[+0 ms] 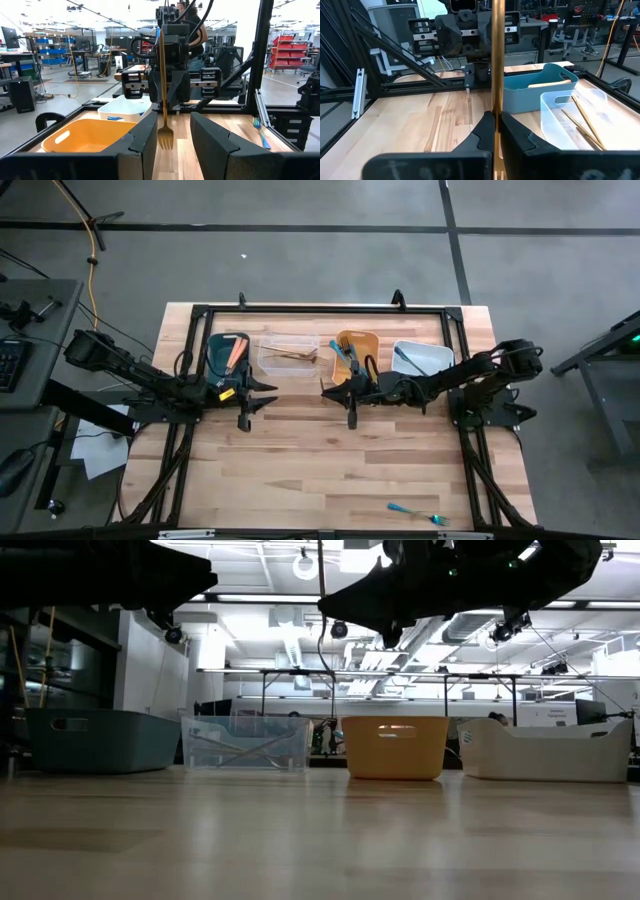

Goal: Sort silverware by color (type)

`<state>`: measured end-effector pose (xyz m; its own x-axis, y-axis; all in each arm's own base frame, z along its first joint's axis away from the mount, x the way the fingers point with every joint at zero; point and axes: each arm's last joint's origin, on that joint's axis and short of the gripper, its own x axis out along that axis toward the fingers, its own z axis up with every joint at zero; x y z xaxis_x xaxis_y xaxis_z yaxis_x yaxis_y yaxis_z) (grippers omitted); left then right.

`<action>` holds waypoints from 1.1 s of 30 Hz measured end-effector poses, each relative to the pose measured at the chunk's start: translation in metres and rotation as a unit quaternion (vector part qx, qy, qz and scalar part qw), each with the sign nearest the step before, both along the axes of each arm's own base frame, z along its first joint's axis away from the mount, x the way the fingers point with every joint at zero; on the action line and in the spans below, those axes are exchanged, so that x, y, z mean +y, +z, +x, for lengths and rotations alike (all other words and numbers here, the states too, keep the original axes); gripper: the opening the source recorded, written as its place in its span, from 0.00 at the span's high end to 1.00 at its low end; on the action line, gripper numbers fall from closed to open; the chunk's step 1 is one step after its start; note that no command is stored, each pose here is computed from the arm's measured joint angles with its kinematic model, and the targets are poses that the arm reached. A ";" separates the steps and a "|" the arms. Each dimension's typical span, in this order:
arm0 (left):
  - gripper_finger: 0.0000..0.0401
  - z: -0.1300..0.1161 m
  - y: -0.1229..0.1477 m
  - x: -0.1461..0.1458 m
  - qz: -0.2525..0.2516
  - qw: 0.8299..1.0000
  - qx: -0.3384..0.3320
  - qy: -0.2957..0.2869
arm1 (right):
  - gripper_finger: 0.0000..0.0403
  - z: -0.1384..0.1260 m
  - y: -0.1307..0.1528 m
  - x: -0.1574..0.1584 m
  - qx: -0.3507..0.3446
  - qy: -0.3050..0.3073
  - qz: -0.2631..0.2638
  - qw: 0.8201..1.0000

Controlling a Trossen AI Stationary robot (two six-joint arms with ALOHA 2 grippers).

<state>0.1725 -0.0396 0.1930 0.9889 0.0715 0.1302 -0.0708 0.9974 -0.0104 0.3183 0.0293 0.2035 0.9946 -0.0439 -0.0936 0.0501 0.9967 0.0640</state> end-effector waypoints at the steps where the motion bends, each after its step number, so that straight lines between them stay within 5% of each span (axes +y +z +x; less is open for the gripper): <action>1: 0.72 0.000 0.000 0.000 0.000 1.000 0.000 0.000 | 0.99 0.000 0.000 0.000 0.001 0.000 0.000 1.000; 23: 0.72 0.002 0.002 0.000 -0.001 1.000 -0.002 0.001 | 0.99 0.000 0.000 0.000 0.001 0.003 0.010 1.000; 33: 0.72 0.053 0.002 -0.007 0.025 0.998 0.050 0.028 | 0.99 0.000 -0.001 0.002 0.000 0.021 0.029 0.999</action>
<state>0.2255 -0.0469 0.1953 0.9918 0.1227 0.0357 -0.1244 0.9910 0.0500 0.3187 0.0310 0.2026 0.9954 0.0042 -0.0954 0.0075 0.9926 0.1210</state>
